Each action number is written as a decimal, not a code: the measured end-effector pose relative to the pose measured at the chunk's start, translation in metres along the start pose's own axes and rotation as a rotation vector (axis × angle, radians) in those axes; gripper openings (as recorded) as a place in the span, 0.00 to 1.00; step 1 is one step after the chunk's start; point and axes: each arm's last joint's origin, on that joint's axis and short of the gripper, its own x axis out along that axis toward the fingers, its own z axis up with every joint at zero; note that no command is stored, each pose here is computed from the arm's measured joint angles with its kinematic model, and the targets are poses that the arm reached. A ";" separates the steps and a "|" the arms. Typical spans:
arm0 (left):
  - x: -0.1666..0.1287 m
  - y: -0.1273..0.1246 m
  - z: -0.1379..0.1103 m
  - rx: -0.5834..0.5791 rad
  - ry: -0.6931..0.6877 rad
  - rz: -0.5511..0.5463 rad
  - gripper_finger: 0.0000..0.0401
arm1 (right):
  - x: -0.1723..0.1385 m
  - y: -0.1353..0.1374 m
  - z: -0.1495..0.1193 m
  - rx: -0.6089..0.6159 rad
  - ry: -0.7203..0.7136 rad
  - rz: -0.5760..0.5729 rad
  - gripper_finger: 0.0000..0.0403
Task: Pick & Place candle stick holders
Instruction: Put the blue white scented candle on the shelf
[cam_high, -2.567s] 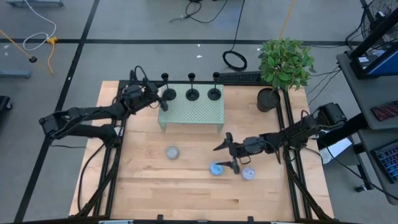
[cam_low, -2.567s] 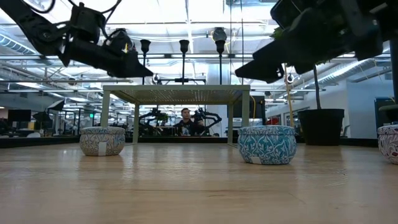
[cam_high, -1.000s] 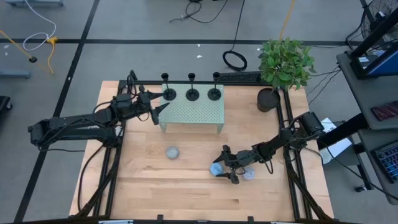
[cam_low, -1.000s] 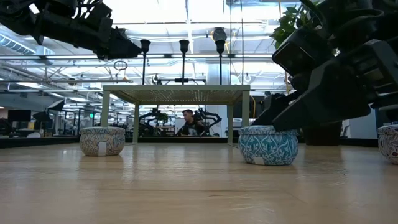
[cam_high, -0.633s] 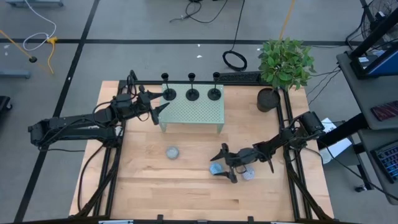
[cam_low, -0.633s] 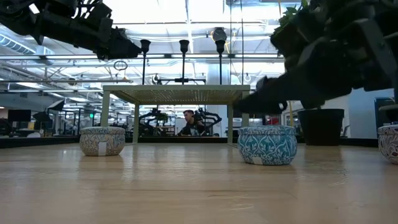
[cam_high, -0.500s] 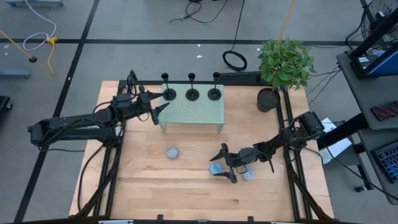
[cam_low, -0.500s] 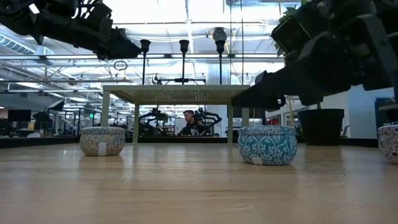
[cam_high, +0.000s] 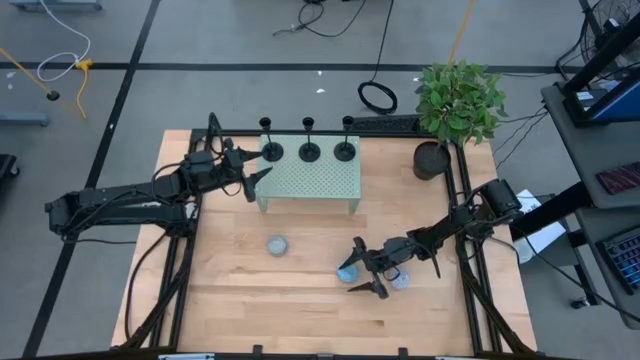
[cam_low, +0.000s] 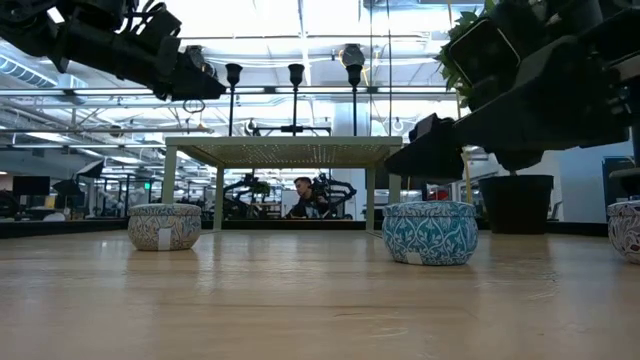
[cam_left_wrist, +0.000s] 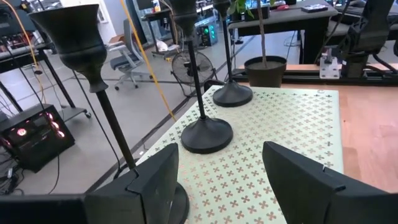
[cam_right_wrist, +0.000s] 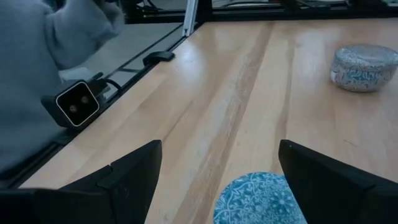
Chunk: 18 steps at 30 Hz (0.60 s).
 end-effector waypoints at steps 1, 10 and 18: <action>0.000 0.000 0.000 -0.001 0.000 0.000 0.60 | 0.000 0.000 0.000 -0.002 0.000 0.002 0.79; 0.000 0.000 0.001 -0.003 -0.008 0.005 0.60 | 0.000 0.002 -0.002 -0.044 0.028 0.051 0.79; 0.000 0.000 0.001 -0.009 -0.008 0.005 0.60 | 0.000 0.000 -0.001 -0.132 0.010 -0.002 0.79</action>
